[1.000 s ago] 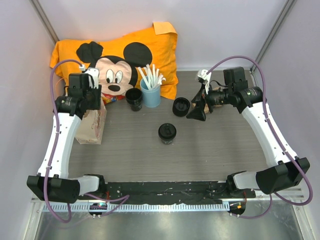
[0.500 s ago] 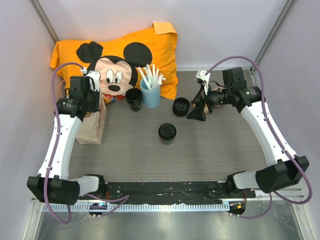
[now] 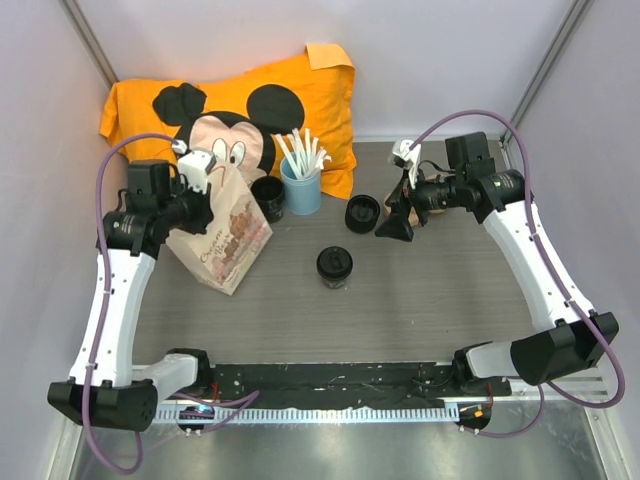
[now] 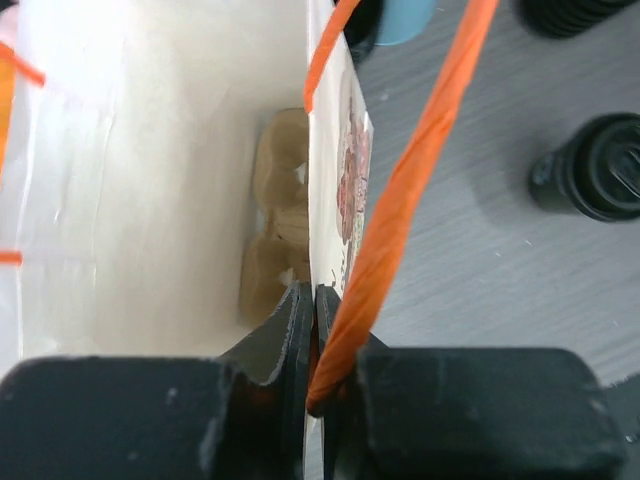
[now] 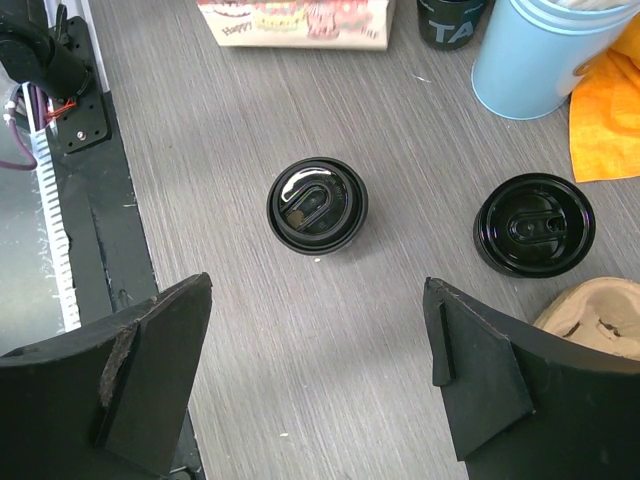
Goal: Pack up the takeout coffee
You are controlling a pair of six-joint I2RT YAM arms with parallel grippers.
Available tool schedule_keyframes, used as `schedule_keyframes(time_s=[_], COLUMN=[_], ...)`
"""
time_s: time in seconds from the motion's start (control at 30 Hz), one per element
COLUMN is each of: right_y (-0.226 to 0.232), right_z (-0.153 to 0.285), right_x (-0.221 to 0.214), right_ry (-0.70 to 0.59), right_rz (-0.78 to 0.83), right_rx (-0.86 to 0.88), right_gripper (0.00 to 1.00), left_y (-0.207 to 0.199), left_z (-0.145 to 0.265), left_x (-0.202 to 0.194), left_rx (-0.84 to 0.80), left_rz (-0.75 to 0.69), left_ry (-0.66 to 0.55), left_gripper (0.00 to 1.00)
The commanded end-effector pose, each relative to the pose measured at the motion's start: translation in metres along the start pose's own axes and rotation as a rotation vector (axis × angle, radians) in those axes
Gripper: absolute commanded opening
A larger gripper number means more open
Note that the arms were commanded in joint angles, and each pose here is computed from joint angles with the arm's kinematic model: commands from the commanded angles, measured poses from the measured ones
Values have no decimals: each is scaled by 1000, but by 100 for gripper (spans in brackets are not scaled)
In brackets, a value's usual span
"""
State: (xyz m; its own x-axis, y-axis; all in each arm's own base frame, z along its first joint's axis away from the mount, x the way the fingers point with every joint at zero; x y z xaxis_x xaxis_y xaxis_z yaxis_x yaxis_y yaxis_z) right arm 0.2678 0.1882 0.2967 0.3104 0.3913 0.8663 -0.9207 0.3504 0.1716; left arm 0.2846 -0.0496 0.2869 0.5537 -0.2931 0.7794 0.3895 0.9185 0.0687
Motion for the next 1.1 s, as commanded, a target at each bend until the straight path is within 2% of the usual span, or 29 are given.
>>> schedule_keyframes(time_s=[0.0, 0.37, 0.57, 0.83, 1.0, 1.07], right_y=[2, 6, 9, 15, 24, 24], right_z=[4, -6, -10, -18, -36, -40], right_x=[12, -30, -33, -39, -43, -43], right_ry=[-13, 153, 170, 184, 205, 209], right_rz=[49, 152, 149, 151, 190, 201], right_rx=[-3, -15, -12, 7, 13, 15], right_gripper=[91, 90, 89, 89, 88, 87], left_y=[-31, -75, -97, -112, -118, -118], left_z=[12, 31, 53, 67, 65, 65], left_x=[-1, -26, -29, -50, -67, -67], left_rx=[-181, -423, -553, -625, -662, -655], left_rz=[-76, -216, -291, -352, -361, -369], left_ry=[-59, -109, -160, -162, -155, -152], left_gripper=[9, 10, 11, 19, 20, 24])
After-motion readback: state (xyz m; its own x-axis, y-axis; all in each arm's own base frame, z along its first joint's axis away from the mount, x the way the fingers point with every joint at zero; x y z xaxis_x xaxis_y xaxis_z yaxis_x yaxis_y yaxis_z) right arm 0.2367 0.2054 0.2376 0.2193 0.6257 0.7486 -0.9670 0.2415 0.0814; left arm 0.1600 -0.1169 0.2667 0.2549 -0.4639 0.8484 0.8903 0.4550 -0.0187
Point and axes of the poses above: each gripper's point midway between its finger pads, its own z axis back along the fingers, its own y axis along the line the jaws close on, x = y × z, the point moved 1 cm from there along z, back along the fingers, and after that the axes turned 3 degrees about -z, right-handed, at the moved point
